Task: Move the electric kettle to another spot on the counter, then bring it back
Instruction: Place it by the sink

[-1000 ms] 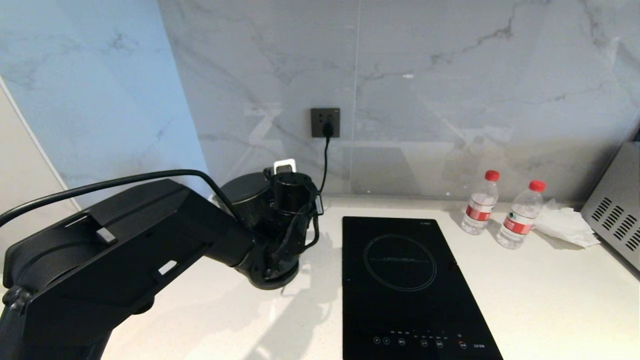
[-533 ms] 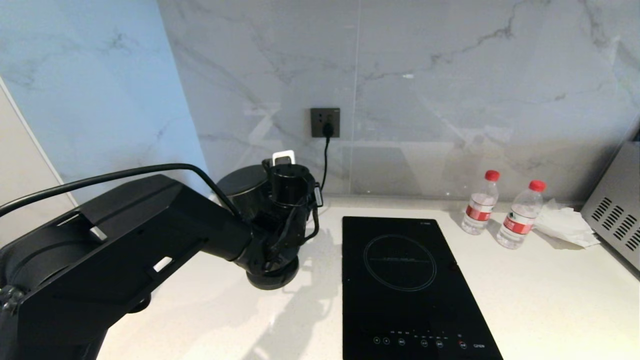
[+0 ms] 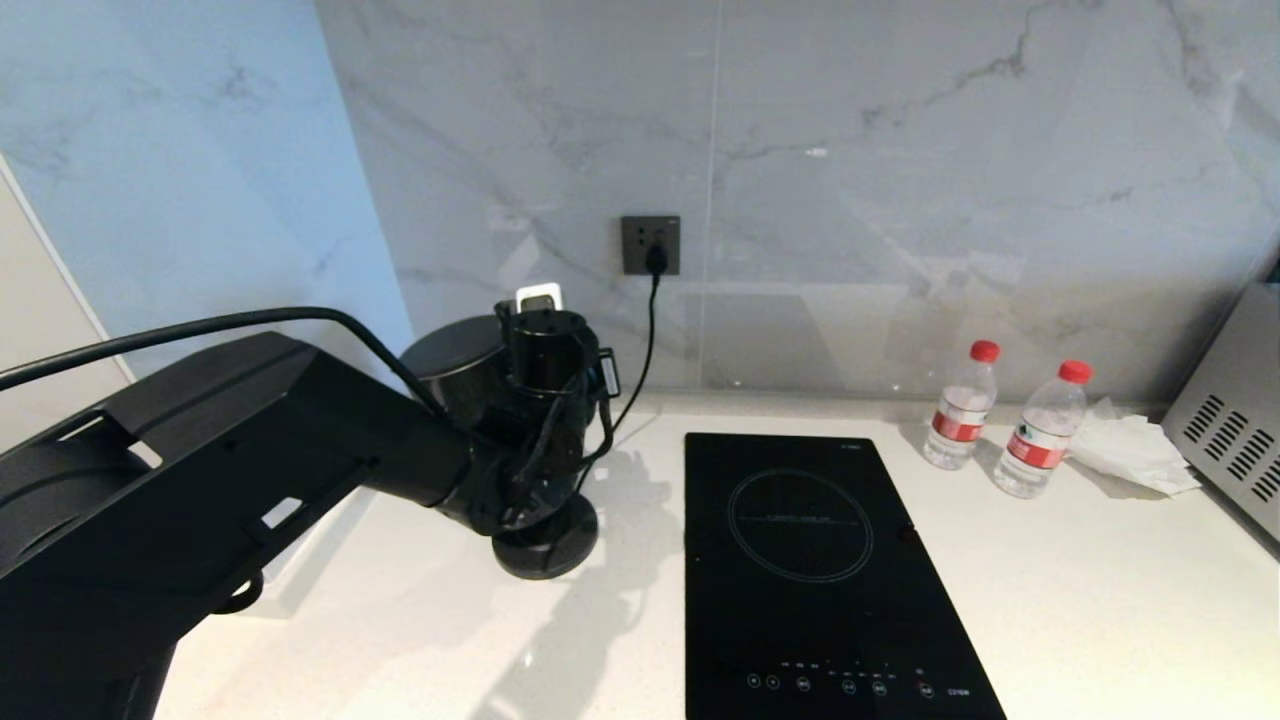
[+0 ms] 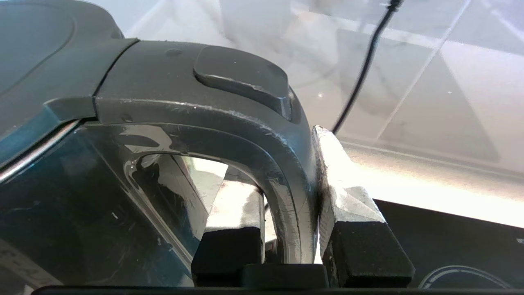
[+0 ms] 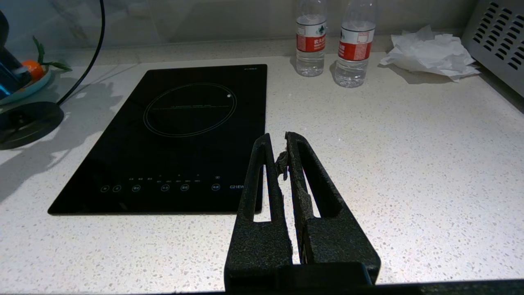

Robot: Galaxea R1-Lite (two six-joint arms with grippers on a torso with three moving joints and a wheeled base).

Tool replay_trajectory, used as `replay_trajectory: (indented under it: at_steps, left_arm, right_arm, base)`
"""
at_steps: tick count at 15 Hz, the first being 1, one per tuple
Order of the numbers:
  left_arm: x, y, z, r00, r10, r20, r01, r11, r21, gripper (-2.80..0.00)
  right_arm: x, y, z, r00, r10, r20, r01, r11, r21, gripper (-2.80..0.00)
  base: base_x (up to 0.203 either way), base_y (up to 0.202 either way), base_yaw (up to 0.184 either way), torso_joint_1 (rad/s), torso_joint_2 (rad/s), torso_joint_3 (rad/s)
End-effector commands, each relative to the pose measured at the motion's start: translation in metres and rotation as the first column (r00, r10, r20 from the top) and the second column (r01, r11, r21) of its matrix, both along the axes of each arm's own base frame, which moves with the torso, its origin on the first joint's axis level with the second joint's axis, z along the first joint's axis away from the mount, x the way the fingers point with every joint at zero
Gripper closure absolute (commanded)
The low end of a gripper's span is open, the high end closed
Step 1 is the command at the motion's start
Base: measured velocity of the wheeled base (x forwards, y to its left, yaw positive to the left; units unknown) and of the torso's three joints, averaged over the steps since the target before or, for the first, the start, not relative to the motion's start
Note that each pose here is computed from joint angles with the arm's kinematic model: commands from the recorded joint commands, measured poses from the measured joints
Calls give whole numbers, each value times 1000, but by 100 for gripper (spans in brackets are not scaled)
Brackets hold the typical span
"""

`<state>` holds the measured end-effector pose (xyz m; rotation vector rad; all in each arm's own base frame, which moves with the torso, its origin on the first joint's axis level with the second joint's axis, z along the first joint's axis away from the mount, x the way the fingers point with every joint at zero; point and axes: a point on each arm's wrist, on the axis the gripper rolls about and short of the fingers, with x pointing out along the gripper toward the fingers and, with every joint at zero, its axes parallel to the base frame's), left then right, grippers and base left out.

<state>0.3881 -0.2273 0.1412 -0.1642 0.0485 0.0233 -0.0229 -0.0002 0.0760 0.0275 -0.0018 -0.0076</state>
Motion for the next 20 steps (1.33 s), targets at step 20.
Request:
replay_trajectory:
  at_steps: [20]
  left_arm:
    - [-42,77,2,995,55,82,-57,998,32,0]
  right_arm:
    - [0,0,0,1000,0,0,0,1000,0,0]
  base:
    - [0,0,0,0,0,0]
